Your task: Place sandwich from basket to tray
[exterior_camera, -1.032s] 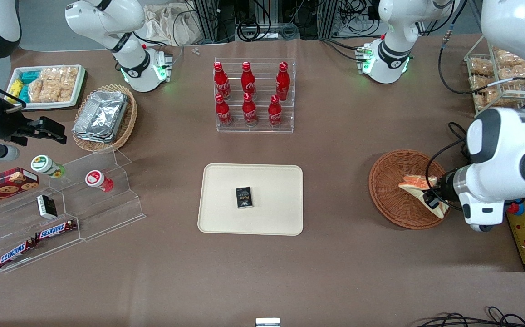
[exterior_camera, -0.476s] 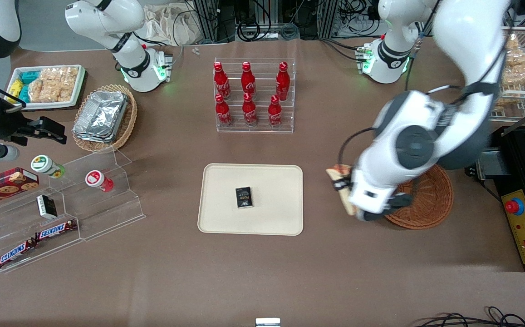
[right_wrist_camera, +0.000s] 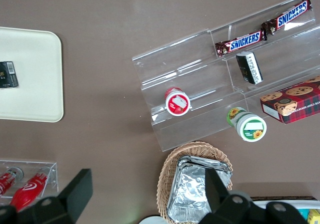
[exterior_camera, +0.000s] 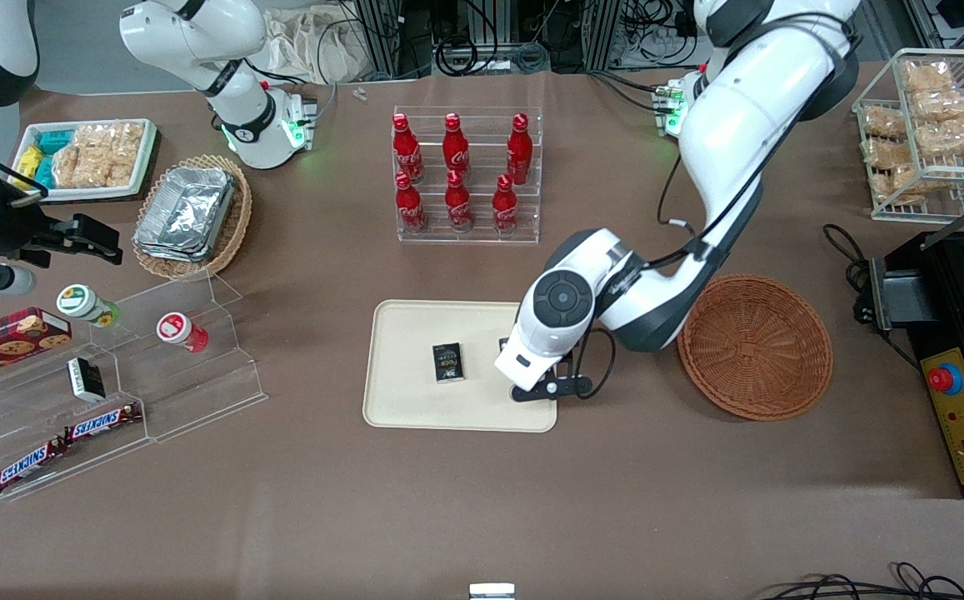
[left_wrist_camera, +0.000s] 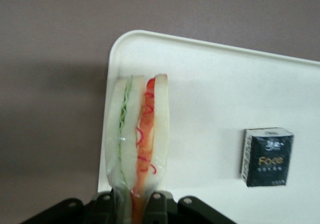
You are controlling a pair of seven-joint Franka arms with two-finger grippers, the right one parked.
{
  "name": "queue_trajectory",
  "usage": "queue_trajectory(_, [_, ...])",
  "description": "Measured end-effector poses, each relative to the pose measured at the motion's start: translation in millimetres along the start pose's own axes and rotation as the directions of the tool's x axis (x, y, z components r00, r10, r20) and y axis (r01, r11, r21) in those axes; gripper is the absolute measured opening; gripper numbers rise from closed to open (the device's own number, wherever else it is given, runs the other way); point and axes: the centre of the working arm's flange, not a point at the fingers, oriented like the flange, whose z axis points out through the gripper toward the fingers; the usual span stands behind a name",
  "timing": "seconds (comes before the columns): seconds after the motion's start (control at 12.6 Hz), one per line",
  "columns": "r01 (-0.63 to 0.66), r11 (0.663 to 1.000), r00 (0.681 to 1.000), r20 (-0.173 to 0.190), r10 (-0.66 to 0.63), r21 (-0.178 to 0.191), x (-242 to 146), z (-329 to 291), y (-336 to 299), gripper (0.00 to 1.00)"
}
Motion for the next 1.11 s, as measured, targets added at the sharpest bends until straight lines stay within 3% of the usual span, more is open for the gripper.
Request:
queue_trajectory(0.16, [-0.012,1.0,1.0,0.007,0.012,0.01,2.6,27.0,0.6,0.19])
queue_trajectory(0.32, [-0.011,1.0,1.0,0.005,0.011,-0.004,4.5,35.6,3.9,0.19])
queue_trajectory(0.71, [0.049,0.998,0.998,-0.041,-0.05,-0.032,20.9,0.3,1.8,0.7])
queue_trajectory(0.95, [0.146,0.987,0.988,-0.051,-0.143,0.063,30.2,-67.0,-29.3,1.0])
queue_trajectory(1.11, [0.184,0.976,0.982,-0.062,-0.178,0.117,52.9,-133.2,-90.5,1.0])
